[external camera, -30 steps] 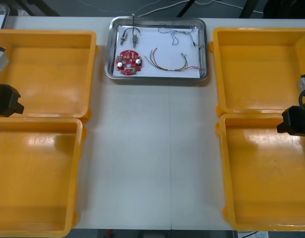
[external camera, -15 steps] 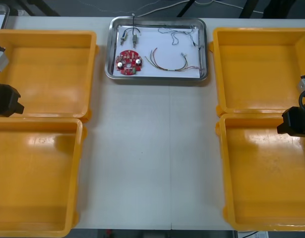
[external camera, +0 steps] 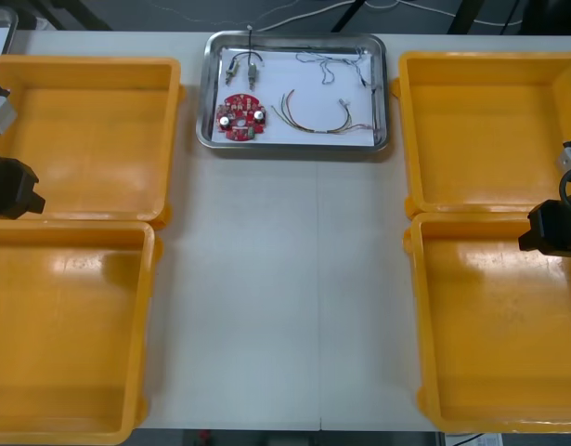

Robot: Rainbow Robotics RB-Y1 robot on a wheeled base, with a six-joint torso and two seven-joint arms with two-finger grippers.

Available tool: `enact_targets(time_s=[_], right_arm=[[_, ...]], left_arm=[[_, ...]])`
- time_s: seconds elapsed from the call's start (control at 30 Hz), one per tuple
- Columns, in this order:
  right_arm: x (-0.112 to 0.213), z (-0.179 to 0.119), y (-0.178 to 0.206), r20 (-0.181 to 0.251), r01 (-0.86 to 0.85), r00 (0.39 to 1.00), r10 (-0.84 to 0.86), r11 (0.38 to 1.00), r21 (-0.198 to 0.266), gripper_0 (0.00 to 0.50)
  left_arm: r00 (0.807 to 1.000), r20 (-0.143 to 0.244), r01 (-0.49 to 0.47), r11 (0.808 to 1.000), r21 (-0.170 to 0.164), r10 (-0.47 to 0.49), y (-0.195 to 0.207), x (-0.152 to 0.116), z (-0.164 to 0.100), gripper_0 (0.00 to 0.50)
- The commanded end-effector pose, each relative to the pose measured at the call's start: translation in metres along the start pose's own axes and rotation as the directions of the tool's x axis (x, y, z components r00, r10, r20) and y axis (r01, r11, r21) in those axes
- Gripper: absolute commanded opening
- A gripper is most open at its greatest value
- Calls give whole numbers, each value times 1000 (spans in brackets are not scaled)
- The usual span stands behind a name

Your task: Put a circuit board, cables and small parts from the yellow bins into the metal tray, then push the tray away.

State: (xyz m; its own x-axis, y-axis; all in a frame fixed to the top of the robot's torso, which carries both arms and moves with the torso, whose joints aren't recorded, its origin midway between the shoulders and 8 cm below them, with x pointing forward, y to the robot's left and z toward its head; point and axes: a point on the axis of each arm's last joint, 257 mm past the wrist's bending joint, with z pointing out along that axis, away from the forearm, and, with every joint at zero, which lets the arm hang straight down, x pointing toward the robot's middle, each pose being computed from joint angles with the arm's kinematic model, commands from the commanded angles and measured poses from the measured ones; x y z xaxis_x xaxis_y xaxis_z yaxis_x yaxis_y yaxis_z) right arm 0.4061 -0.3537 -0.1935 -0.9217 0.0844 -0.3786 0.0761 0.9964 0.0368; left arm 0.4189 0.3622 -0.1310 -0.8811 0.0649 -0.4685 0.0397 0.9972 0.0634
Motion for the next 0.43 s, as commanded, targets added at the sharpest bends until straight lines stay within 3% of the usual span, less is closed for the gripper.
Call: enact_targets(time_s=[0.03, 0.43], right_arm=[[-4, -4, -4, 24, 3, 1000, -3, 1000, -6, 500], [-4, -4, -4, 24, 3, 1000, -3, 1000, -6, 500]], left_arm=[[995, 29, 101, 994, -41, -100, 16, -3, -15, 481], [995, 29, 101, 994, -41, -100, 16, -3, -15, 481]])
